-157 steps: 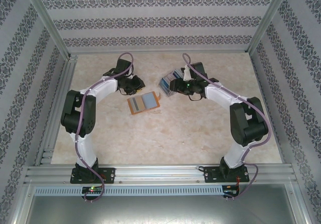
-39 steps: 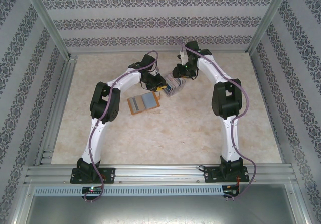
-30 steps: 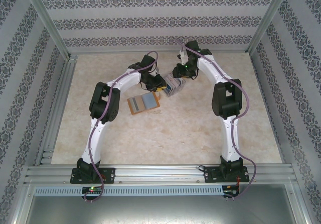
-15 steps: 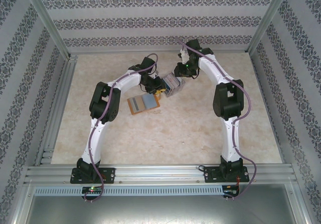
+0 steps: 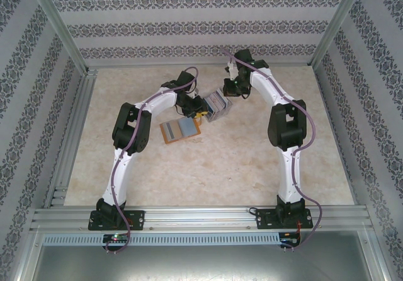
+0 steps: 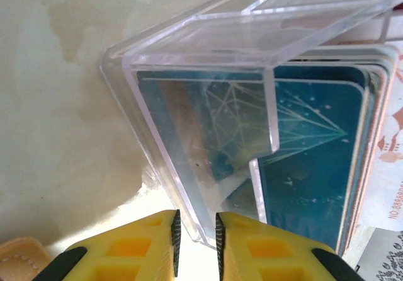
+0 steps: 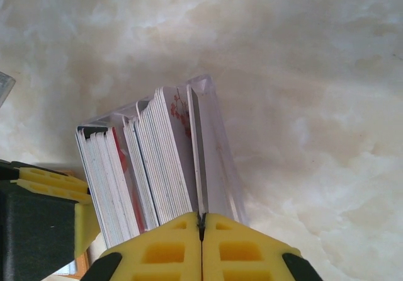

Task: Put the credit cards into the card holder

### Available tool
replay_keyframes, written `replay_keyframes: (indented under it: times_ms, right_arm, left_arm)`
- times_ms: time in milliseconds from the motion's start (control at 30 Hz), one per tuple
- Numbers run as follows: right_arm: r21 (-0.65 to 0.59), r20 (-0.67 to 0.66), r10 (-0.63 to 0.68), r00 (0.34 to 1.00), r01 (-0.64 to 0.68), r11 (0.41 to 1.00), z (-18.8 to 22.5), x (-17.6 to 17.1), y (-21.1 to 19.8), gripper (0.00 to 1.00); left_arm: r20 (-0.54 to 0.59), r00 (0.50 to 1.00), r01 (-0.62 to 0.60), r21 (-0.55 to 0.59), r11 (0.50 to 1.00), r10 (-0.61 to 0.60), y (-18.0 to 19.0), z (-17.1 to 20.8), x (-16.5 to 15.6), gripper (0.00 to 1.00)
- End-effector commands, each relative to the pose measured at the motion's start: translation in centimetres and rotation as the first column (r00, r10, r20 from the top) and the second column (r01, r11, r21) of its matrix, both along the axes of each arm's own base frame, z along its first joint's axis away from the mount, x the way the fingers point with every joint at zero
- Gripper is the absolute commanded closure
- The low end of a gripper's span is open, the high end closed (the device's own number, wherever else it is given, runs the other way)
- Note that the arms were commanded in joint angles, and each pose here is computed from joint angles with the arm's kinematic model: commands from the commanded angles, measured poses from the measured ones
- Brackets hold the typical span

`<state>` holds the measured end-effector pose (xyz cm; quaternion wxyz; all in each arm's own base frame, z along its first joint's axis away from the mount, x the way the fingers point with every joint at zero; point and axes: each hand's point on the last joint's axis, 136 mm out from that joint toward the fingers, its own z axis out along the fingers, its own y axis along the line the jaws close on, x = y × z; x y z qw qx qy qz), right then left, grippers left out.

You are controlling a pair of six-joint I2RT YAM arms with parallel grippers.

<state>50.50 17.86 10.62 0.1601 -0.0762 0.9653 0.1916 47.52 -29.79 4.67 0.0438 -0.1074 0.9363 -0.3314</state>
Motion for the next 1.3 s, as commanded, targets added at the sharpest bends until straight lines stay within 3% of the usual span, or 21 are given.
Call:
replay_keyframes:
  times_ms: [0, 600, 1000, 1267]
  right_arm:
    - [0.029, 0.046, 0.02, 0.999, -0.022, 0.999, 3.5, -0.5, 0.4, 0.94]
    - [0.011, 0.197, -0.005, 0.98, 0.002, 1.0, 10.5, -2.5, -1.2, 0.97]
    - [0.03, 0.245, 0.026, 0.969, -0.034, 0.999, 14.6, -7.6, -0.1, 0.95]
    - [0.221, 0.177, 0.041, 0.983, -0.08, 0.972, 13.9, -11.9, 3.6, 0.94]
  left_arm:
    - [0.038, 0.999, 0.024, -0.015, 1.0, -0.023, -0.8, 1.6, 0.6, 0.76]
    - [0.117, 0.993, 0.002, 0.008, 1.0, -0.003, 0.3, 5.0, 0.5, 0.76]
    - [0.232, 0.964, -0.143, 0.036, 0.989, 0.131, 5.2, 7.5, -0.2, 0.75]
    - [0.245, 0.942, -0.257, 0.082, 0.963, 0.23, 10.6, 6.5, -3.4, 0.75]
